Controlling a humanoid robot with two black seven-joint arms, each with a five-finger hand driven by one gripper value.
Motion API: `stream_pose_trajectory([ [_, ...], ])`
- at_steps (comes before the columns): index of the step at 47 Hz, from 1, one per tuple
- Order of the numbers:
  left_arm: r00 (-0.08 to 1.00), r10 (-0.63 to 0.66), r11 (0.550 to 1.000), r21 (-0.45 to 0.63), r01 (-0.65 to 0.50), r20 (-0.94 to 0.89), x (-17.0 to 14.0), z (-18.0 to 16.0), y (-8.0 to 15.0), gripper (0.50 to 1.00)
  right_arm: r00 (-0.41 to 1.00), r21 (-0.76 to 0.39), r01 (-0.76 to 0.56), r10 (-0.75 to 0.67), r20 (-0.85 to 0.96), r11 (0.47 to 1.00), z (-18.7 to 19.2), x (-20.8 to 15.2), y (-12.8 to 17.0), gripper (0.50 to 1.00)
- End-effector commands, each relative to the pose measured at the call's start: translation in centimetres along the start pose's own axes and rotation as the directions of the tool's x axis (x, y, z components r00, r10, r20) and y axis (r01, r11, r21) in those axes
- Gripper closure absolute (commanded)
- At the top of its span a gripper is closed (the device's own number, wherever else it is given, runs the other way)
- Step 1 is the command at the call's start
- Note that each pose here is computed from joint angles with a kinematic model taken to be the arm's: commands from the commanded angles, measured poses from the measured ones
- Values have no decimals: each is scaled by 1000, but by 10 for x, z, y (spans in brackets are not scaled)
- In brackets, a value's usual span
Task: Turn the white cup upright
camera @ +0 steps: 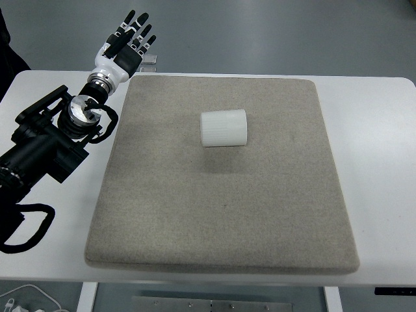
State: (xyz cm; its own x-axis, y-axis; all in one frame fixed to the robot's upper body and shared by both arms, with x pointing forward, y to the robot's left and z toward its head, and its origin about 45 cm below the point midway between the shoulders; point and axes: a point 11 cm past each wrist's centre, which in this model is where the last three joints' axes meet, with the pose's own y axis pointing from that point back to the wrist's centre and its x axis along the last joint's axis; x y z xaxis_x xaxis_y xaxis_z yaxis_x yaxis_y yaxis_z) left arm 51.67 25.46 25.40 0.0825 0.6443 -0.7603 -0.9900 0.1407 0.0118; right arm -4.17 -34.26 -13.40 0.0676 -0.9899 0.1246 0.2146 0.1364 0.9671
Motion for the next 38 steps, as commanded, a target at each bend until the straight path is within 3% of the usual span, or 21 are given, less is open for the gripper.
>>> stream_pose_trajectory([
  [1,1000,-1,1000,0,1,0,0,0,0,500,1000,0,0,0,0,1000,0,0,0,570],
  [18,1000,-25,1000,-13,25,-11,-3,6,-1,500,1000,0,0,0,0,1000,0,0,0,570],
  [27,988,-153,988,-9,153,-11,-20,7,-1,500,1000,0,0,0,0,1000,0,0,0,570],
  [38,959,-209,978,49,203,190,-42,10,-9,500,1000,0,0,0,0,1000,0,0,0,570],
])
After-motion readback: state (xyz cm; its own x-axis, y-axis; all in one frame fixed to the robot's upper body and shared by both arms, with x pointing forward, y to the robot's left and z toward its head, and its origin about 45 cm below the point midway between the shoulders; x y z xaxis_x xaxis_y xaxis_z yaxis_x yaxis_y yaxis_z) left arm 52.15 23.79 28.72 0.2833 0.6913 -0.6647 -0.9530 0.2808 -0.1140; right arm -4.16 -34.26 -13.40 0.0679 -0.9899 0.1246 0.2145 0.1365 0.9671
